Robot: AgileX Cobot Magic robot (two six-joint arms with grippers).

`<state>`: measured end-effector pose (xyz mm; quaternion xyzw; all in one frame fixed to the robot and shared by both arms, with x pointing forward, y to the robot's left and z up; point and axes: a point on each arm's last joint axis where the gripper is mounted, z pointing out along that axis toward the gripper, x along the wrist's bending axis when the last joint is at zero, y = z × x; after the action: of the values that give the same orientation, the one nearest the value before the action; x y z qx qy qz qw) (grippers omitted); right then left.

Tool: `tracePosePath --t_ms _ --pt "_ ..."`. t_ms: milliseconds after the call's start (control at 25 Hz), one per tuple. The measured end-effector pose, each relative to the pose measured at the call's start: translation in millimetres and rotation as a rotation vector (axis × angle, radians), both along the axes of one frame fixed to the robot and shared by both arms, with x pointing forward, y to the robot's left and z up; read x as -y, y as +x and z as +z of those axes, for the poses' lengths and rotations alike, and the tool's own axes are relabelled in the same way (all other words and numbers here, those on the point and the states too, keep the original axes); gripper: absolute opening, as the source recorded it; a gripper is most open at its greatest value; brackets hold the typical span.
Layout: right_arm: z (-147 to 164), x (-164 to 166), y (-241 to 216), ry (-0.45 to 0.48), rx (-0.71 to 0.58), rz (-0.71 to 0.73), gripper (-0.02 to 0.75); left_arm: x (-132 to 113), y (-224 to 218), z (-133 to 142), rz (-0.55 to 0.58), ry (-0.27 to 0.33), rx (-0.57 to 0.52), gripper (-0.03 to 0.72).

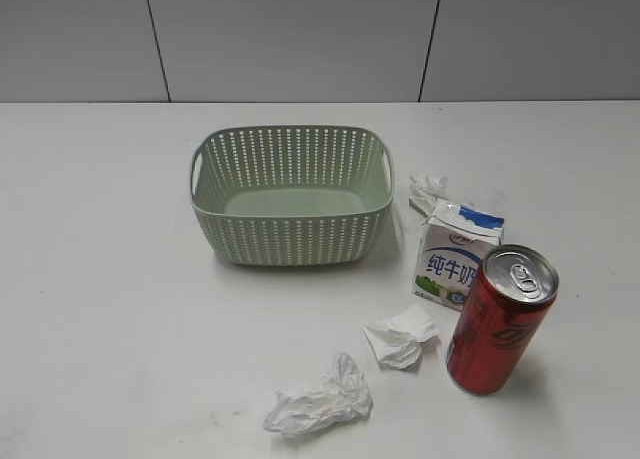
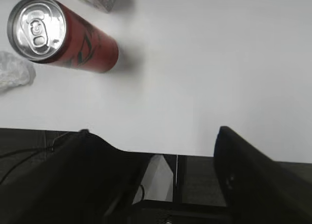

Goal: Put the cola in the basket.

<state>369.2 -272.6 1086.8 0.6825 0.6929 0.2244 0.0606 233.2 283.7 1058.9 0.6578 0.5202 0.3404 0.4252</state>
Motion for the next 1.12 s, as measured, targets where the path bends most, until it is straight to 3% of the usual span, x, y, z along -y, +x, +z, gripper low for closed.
tracePosePath --t_ms 280,600,920,1120 --pt "-16 -3 47 -0.016 -0.176 0.025 0.576 0 0 0 0.0 0.0 0.0 0.232" --pt "-11 -18 83 0.074 -0.21 0.058 0.576 0 0 0 0.0 0.0 0.0 0.232" --pt "-19 -78 71 -0.008 -0.272 0.229 0.576 0 0 0 0.0 0.0 0.0 0.232" --pt "-34 -103 72 -0.053 -0.321 0.253 0.575 0 0 0 0.0 0.0 0.0 0.232"
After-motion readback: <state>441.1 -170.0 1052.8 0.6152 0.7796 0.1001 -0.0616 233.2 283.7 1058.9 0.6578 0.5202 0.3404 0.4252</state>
